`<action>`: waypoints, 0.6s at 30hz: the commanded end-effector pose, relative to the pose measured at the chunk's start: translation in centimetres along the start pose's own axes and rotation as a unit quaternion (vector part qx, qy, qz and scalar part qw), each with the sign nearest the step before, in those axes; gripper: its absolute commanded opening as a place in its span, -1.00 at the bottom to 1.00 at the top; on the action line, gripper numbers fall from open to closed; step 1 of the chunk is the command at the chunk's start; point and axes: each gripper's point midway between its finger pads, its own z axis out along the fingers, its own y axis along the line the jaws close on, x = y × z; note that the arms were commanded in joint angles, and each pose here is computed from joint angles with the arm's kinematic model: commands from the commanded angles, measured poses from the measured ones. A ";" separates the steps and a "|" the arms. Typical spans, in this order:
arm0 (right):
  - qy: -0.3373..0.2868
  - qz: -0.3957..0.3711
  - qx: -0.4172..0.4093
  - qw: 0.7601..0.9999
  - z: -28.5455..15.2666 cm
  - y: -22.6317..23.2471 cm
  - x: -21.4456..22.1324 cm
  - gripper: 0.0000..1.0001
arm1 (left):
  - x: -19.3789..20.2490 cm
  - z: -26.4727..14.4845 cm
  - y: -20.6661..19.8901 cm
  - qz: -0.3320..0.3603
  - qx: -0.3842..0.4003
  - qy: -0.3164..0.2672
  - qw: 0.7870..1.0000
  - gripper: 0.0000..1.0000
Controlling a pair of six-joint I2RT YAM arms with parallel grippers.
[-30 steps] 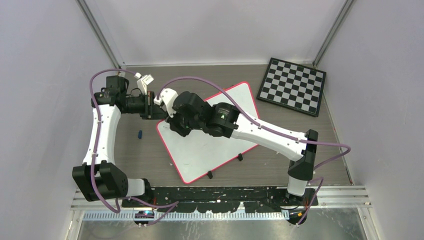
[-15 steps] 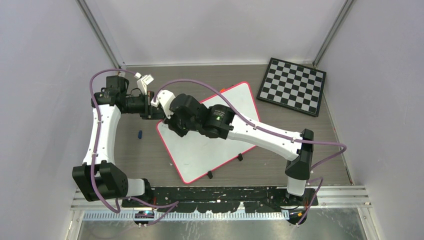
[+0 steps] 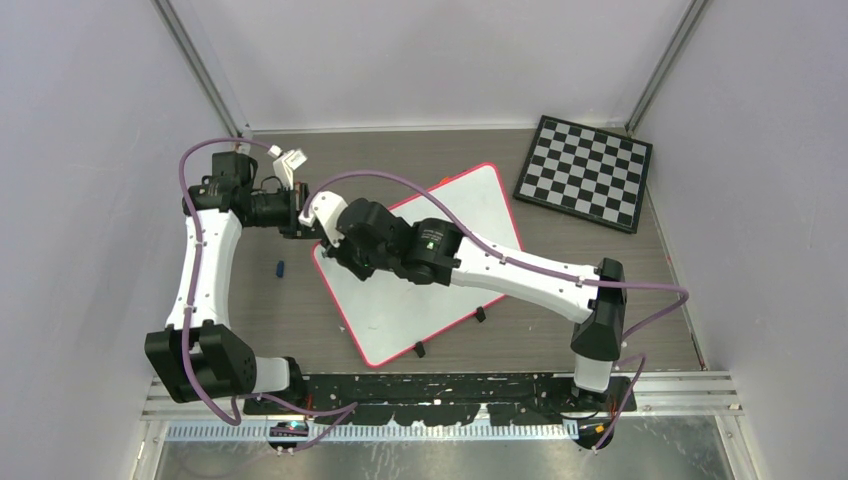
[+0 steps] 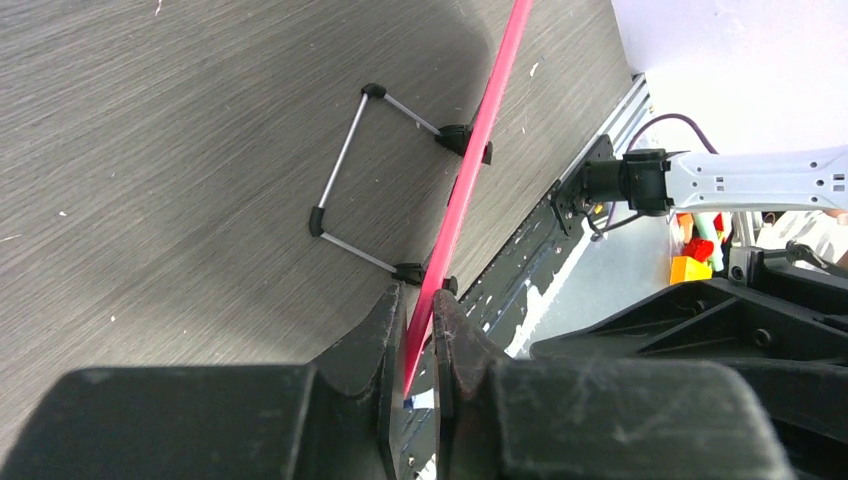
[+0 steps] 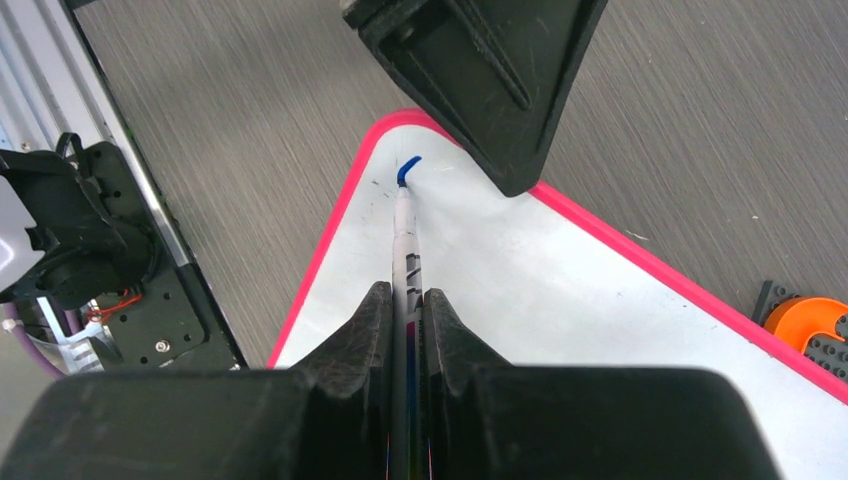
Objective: Write a sentence on the whiteboard
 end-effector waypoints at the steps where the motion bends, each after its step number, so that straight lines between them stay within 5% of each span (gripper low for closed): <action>1: -0.017 -0.002 0.040 0.999 -1.4 -2.5 -0.5 -0.99 | 0.0 -0.2 -0.6 -0.004 0.005 -0.006 1.000 -1.00; 18: -0.021 0.014 0.047 0.999 -2.7 -4.7 -0.5 -0.99 | -0.2 -0.3 -0.5 -0.004 0.001 -0.007 1.000 -1.00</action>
